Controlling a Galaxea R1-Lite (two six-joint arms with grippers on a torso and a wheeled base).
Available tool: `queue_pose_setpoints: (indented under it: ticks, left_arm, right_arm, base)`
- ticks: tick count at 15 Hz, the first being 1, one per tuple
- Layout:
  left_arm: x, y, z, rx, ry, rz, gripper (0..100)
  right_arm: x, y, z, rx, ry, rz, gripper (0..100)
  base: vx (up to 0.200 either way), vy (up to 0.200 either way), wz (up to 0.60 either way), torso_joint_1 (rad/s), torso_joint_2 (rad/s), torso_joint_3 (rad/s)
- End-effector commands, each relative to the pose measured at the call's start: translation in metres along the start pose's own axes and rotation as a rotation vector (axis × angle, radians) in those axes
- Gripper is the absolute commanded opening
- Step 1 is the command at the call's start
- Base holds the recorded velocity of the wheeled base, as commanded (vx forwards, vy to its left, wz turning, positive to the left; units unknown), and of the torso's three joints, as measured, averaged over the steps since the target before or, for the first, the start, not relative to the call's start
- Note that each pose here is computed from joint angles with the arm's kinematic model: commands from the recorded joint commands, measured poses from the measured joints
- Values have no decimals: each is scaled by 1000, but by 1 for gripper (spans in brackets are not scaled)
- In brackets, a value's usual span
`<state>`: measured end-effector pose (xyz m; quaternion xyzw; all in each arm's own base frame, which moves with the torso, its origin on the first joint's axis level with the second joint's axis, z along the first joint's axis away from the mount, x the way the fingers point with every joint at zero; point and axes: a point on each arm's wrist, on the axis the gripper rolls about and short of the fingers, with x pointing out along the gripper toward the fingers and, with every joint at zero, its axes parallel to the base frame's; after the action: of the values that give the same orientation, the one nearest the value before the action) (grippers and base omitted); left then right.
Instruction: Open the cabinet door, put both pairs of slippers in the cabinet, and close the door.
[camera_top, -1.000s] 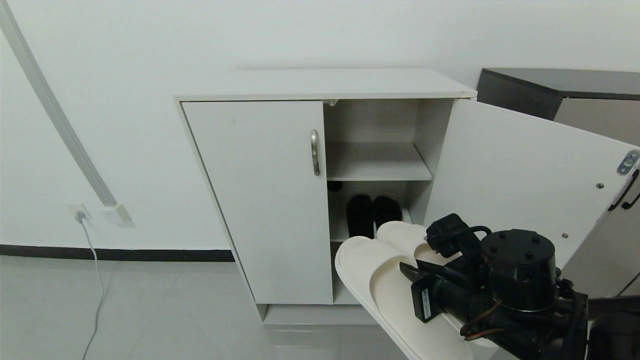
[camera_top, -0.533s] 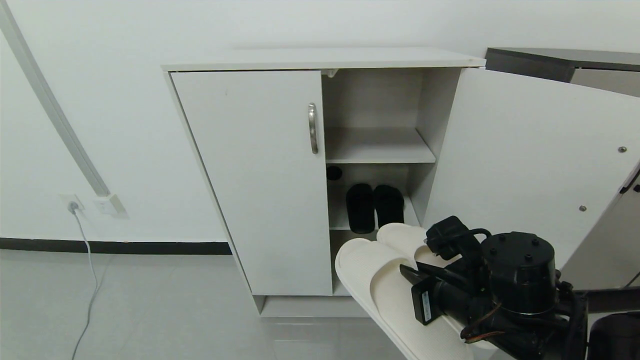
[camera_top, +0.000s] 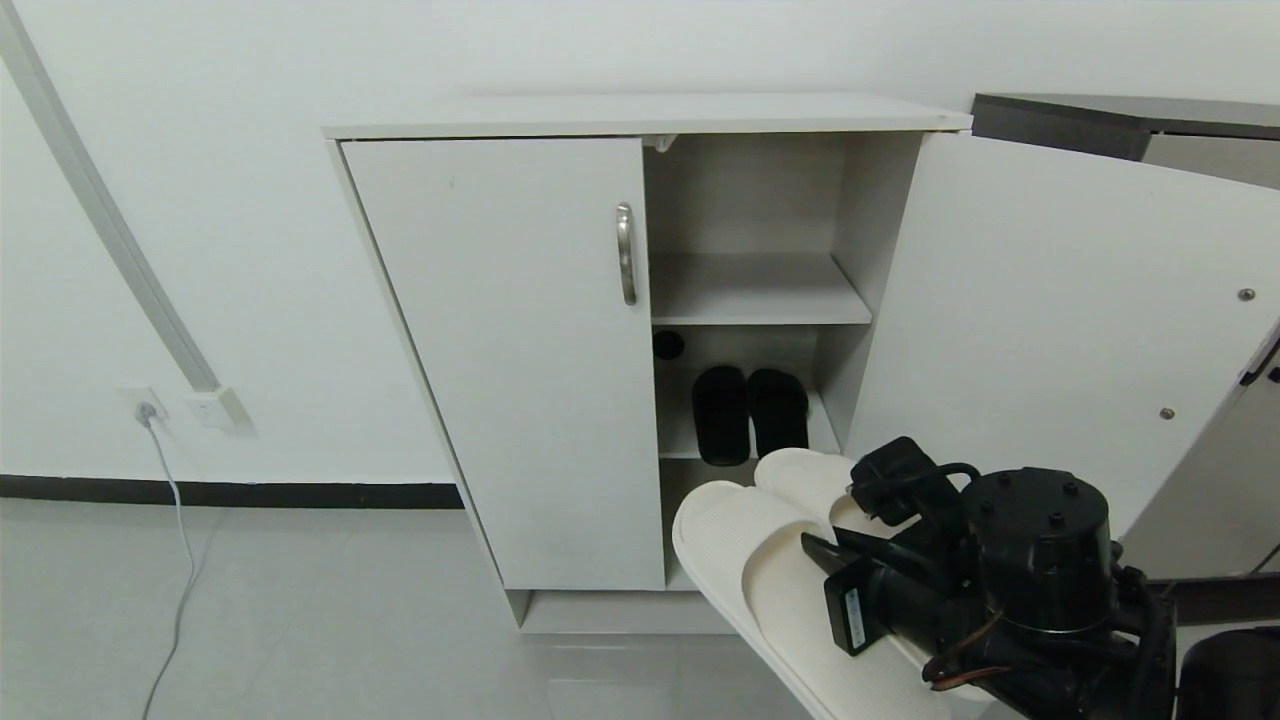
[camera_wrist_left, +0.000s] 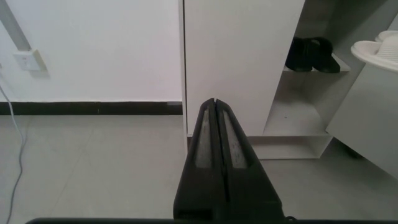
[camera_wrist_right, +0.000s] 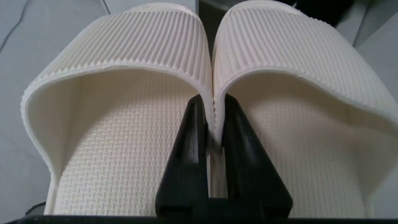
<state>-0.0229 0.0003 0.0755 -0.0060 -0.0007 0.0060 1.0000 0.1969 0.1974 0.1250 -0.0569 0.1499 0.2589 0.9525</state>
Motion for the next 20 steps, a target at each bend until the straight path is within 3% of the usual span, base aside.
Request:
queue_pose_setpoints:
  ticks: [1,8,9,12,15,20]
  left_arm:
    - [0,0,0,0,1,0,0]
    - [0,0,0,0,1,0,0]
    - [0,0,0,0,1,0,0]
    - [0,0,0,0,1,-1,0]
    - [0,0,0,1,1,-4,0]
    - [0,0,0,1,1,-4,0]
  right_arm:
    - [0,0,-2,-8,9,2,0]
    - [3,2,-3,-7,-7,8,0]
    - [10,3,-3,-10,-13,-18,0]
    - [50,18,-2,12,-33,-264,0]
    - [88,34,-8,103,13,-335,0]
    - [103,49,62,218,40,-471,0]
  base:
    - [0,0,-600,7,2,2]
    - [0,0,0,0,0,0]
    - [0,0,0,0,0,0]
    - [0,0,0,0,0,0]
    - [0,0,0,0,0,0]
    - [0,0,0,0,0,0]
